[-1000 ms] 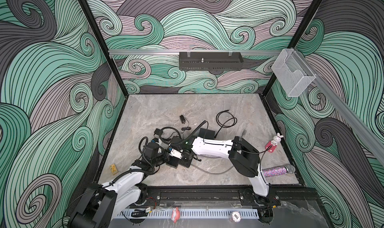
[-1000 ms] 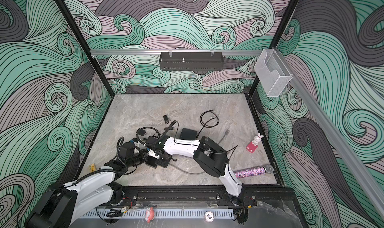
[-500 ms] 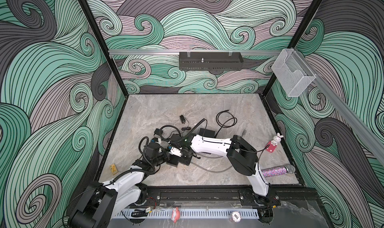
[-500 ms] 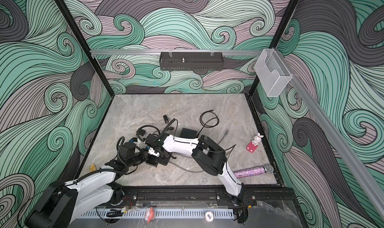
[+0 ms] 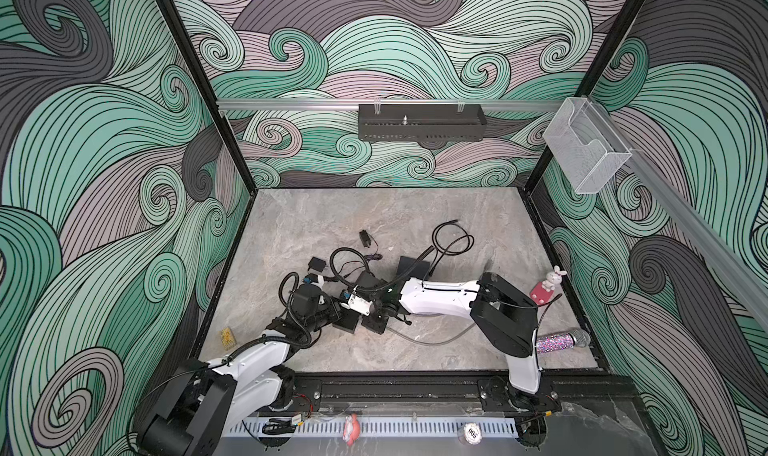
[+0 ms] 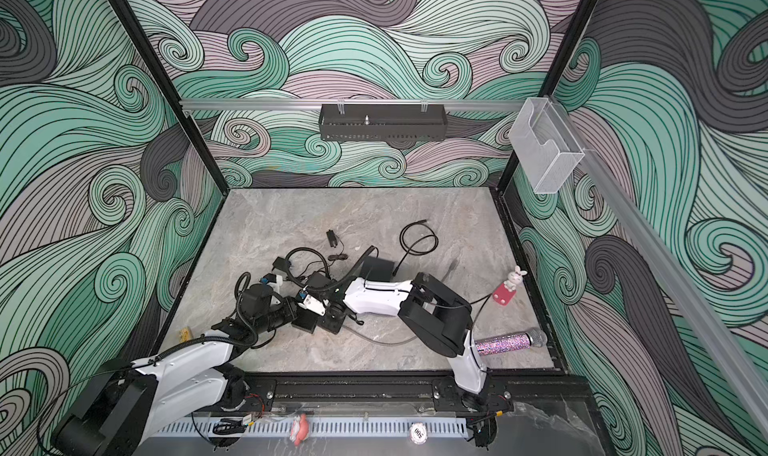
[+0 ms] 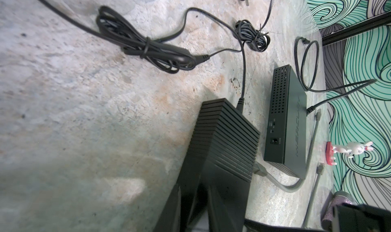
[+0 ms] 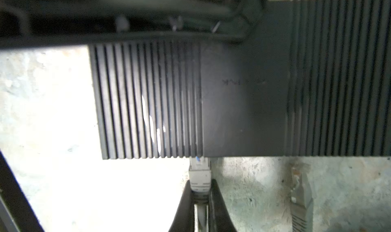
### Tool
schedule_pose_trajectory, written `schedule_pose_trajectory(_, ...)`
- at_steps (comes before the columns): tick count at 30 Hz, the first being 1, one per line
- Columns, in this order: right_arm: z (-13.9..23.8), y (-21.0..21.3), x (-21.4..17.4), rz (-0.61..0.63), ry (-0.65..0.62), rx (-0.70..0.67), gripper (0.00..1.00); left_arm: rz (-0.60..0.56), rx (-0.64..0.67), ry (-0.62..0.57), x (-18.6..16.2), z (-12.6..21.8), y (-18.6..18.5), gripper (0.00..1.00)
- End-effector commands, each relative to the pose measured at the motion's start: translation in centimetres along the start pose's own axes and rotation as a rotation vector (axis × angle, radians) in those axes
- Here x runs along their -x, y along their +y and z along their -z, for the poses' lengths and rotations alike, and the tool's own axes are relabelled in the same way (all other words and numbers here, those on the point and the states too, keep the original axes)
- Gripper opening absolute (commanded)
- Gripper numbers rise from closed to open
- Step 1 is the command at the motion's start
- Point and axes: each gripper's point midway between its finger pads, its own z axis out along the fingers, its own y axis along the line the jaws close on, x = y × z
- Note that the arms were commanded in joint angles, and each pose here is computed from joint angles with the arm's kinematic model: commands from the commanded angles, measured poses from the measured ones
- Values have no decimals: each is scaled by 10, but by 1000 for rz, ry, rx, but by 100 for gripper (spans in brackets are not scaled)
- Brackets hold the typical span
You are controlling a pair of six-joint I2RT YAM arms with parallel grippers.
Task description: Insert the plug into the switch port
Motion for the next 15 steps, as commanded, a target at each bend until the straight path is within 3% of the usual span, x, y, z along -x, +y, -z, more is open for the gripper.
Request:
schedule_pose_trajectory(1, 49, -5, 159, 147, -625, -45, 0, 3, -140, 458, -97, 13, -19, 21)
schedule_pose_trajectory(15, 65, -16, 189, 128, -693, -81, 0, -18, -159, 489, -105, 10, -25, 20)
